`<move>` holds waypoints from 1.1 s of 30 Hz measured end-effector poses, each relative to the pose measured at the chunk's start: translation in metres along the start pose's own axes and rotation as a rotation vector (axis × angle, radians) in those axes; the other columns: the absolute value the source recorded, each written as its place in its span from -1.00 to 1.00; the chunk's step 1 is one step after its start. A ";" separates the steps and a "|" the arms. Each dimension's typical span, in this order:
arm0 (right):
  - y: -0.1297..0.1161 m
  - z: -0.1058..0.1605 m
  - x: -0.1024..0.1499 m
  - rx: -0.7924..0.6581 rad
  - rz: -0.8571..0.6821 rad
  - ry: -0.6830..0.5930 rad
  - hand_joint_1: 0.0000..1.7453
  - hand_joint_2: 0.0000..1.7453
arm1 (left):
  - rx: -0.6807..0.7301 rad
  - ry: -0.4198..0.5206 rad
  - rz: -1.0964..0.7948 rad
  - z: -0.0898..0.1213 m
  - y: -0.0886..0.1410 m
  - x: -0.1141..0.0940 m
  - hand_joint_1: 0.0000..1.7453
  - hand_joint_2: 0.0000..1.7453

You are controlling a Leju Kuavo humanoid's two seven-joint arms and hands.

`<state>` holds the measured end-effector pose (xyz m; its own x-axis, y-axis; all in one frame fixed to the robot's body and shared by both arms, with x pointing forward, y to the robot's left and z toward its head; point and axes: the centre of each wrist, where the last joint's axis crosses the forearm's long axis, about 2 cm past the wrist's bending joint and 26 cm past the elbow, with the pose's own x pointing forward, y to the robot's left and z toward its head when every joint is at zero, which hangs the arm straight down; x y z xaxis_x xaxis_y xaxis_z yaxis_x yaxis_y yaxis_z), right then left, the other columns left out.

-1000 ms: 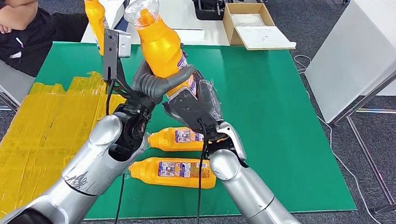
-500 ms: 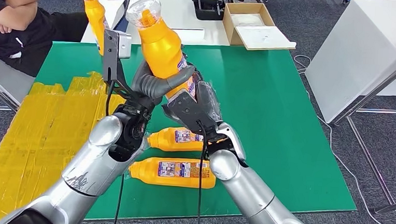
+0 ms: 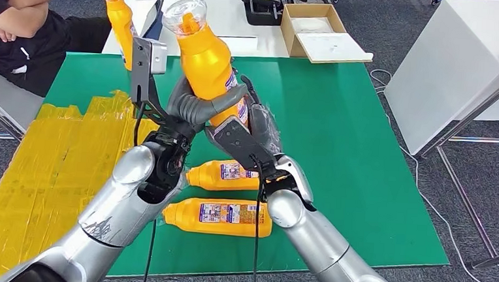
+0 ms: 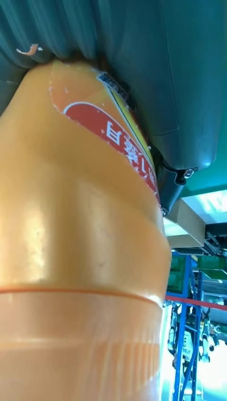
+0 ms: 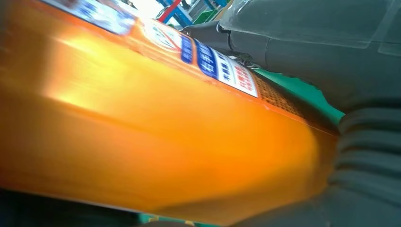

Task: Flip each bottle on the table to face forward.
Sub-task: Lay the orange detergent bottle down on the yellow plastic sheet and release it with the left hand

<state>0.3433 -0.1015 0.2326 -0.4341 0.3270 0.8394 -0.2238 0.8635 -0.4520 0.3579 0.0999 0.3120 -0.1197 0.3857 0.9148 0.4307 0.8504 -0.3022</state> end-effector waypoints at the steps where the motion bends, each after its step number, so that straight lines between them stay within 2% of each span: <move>1: -0.001 0.001 -0.002 0.000 0.006 0.006 -1.00 -1.00 | 0.001 -0.005 -0.005 0.000 0.001 0.001 1.00 1.00; 6: -0.004 0.007 -0.014 -0.003 0.048 0.046 -1.00 -1.00 | 0.021 -0.066 -0.044 -0.003 0.012 0.012 1.00 1.00; 11: -0.012 0.017 -0.030 -0.005 0.094 0.099 -1.00 -1.00 | 0.090 -0.166 -0.148 -0.006 0.040 0.032 1.00 1.00; 16: -0.024 0.027 -0.043 -0.013 0.125 0.137 -1.00 -1.00 | 0.266 -0.310 -0.386 -0.004 0.093 0.061 1.00 1.00; 20: -0.034 0.033 -0.047 -0.033 0.133 0.144 -1.00 -1.00 | 0.389 -0.379 -0.607 0.003 0.129 0.079 1.00 1.00; 24: -0.043 0.036 -0.047 -0.058 0.142 0.130 -1.00 -1.00 | 0.463 -0.392 -0.839 0.007 0.155 0.086 1.00 1.00; 31: -0.049 0.038 -0.047 -0.072 0.144 0.124 -1.00 -1.00 | 0.496 -0.372 -0.903 0.010 0.171 0.086 1.00 1.00; 33: -0.050 0.038 -0.047 -0.073 0.133 0.123 -1.00 -1.00 | 0.512 -0.368 -0.995 0.010 0.174 0.086 1.00 1.00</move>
<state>0.3416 -0.1745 0.2037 -0.3448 0.4810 0.8061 -0.1055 0.8334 -0.5425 0.4135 0.2852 0.3355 -0.4877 -0.5199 0.7013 -0.3975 0.8475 0.3518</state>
